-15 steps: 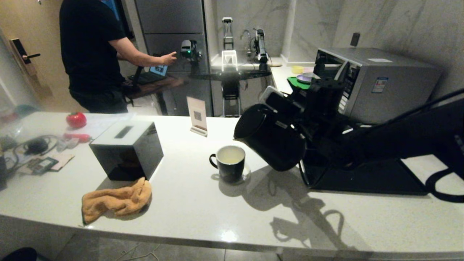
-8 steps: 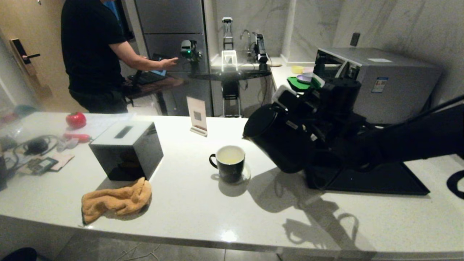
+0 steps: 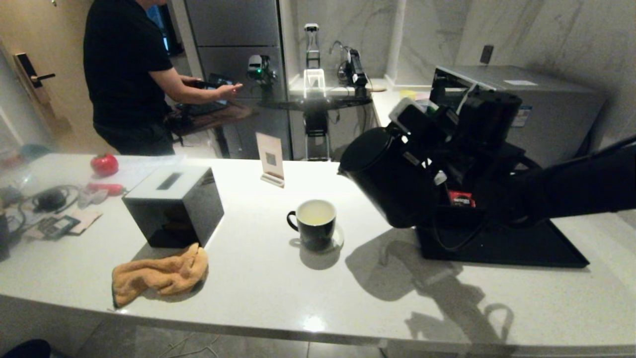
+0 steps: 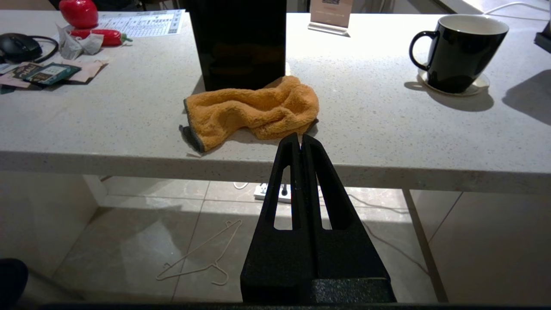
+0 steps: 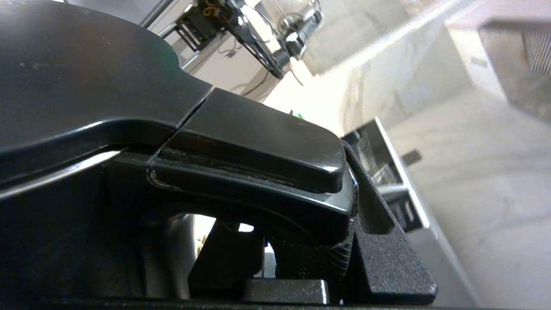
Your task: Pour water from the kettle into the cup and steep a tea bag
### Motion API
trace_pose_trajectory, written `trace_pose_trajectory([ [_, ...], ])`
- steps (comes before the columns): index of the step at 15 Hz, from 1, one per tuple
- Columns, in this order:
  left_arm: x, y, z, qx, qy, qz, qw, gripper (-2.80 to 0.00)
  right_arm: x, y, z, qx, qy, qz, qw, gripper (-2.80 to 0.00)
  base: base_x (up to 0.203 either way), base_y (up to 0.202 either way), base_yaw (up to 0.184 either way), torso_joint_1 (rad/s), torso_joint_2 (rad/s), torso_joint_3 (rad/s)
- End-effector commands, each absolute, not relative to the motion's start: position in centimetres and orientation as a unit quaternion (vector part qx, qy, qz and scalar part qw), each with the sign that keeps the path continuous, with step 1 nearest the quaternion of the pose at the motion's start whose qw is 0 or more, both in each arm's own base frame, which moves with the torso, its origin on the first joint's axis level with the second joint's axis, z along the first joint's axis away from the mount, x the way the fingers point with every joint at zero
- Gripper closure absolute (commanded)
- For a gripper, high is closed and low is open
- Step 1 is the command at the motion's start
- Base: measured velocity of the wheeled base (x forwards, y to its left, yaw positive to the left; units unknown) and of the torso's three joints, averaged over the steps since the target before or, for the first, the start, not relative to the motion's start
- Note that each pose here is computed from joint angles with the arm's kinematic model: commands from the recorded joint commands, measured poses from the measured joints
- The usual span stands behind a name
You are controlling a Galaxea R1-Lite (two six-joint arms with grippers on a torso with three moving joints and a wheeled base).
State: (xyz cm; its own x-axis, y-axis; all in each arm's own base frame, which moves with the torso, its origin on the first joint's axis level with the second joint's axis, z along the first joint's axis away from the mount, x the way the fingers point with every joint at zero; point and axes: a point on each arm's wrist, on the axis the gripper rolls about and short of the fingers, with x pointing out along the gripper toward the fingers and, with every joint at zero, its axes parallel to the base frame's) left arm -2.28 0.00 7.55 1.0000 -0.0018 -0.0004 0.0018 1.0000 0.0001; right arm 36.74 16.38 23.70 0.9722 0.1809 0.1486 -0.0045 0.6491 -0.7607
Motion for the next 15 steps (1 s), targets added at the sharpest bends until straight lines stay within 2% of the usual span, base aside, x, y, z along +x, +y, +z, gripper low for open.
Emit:
trace_pose_trajectory([
  [1,-2.3,0.0,7.5,0.0,0.0,-0.001,1.0,0.0,36.6,15.9,24.4,-0.41,-0.111,0.039,0.904,0.0,0.0,0.0,0.0,0.0,0.0,0.0],
  [15,-2.3,0.0,7.5,0.001,0.0,-0.001,1.0,0.0,36.5,7.4,25.7,-0.307,-0.064,-0.041,0.949,0.0,0.0,0.0,0.0,0.0,0.0,0.0],
])
